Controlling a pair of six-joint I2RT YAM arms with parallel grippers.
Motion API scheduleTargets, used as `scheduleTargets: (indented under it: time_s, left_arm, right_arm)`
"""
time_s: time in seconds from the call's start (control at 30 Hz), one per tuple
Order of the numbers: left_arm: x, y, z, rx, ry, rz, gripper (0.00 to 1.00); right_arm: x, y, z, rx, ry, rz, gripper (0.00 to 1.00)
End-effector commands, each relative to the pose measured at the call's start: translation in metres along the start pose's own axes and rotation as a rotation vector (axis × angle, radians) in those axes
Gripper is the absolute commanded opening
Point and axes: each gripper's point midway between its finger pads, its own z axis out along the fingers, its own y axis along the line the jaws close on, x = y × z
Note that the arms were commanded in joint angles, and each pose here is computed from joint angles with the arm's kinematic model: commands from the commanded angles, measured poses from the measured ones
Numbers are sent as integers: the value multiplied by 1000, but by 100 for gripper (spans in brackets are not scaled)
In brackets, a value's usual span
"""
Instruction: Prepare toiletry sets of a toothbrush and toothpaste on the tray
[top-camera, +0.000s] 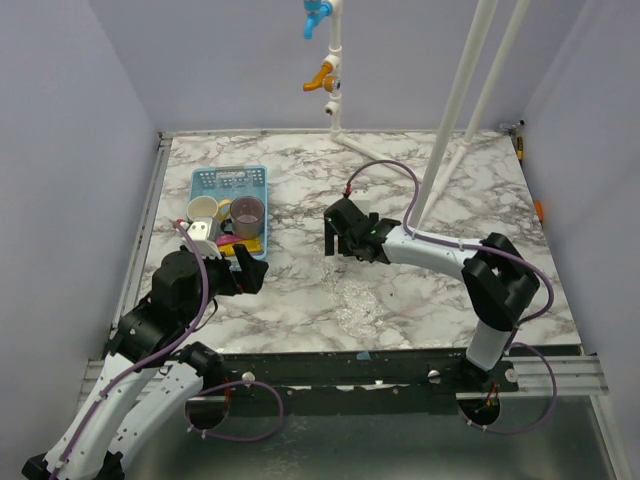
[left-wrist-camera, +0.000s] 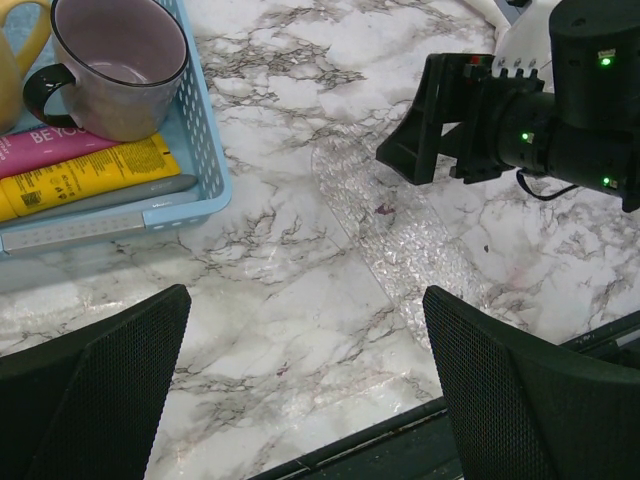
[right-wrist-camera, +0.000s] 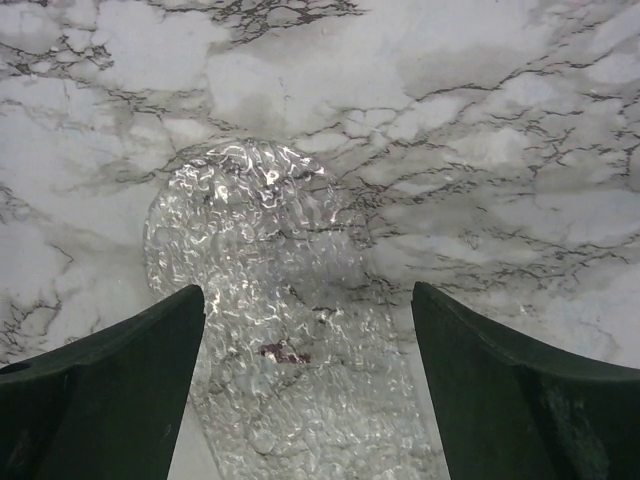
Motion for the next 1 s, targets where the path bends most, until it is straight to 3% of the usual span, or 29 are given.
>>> scheduleTargets:
  time_s: [0.0, 0.5, 0.97]
  left_arm:
    - [8, 2, 1, 4, 30, 10, 99]
    - [7, 1, 0, 9, 25, 11, 99]
    - [6, 1, -1, 7, 19, 9, 99]
  right_arm:
    - [-5, 19, 15, -80, 23, 75, 89]
    - [14, 11, 49, -79, 107, 141, 98]
    - [42, 39, 45, -288, 207, 78, 96]
